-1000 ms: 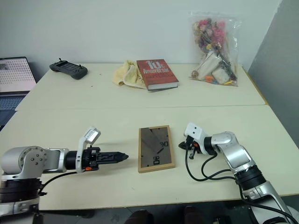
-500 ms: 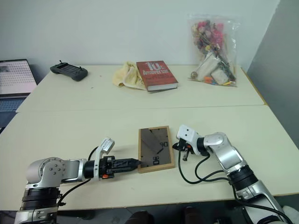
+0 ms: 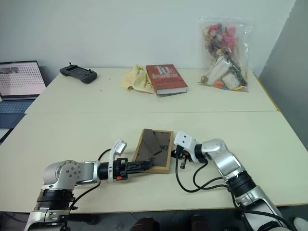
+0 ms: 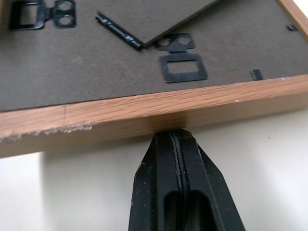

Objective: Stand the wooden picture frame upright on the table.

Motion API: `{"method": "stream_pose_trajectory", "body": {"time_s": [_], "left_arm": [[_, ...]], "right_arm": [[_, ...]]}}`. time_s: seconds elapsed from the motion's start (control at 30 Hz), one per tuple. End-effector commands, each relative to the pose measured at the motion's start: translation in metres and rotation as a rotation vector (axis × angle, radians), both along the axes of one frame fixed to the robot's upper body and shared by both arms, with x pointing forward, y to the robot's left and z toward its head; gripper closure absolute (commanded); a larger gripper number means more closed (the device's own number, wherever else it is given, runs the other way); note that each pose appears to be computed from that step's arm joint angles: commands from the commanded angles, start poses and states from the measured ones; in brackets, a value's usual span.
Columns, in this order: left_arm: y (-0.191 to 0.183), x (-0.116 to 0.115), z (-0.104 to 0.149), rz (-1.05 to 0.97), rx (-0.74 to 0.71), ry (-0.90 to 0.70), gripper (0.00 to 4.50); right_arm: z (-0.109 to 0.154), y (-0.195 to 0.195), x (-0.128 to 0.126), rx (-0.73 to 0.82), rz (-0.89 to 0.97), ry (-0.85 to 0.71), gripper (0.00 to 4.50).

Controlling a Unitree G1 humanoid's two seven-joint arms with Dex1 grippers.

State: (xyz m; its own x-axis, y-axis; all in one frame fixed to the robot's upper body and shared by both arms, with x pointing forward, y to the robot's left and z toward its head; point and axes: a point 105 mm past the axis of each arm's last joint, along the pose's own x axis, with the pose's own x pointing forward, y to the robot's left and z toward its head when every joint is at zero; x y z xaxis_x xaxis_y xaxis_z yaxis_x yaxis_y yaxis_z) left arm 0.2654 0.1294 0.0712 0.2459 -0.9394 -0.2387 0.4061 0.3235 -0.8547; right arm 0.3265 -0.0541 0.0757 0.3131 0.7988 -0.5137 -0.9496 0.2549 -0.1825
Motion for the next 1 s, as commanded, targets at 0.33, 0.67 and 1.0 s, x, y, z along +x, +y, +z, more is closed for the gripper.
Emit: {"method": "stream_pose_trajectory", "body": {"time_s": [0.33, 0.67, 1.0], "left_arm": [[0.000, 0.018, 0.034, 0.045, -0.070, -0.077, 3.18], [0.003, 0.043, 0.101, 0.136, -0.084, -0.388, 3.18], [-0.009, 0.043, 0.116, 0.141, -0.061, -0.498, 3.18]], "right_arm": [[0.021, -0.053, 0.023, -0.025, -0.158, -0.130, 4.50], [0.165, -0.051, 0.029, 0.485, -0.179, -0.010, 2.68], [0.189, 0.015, 0.033, 0.535, -0.053, -0.022, 0.43]]}}
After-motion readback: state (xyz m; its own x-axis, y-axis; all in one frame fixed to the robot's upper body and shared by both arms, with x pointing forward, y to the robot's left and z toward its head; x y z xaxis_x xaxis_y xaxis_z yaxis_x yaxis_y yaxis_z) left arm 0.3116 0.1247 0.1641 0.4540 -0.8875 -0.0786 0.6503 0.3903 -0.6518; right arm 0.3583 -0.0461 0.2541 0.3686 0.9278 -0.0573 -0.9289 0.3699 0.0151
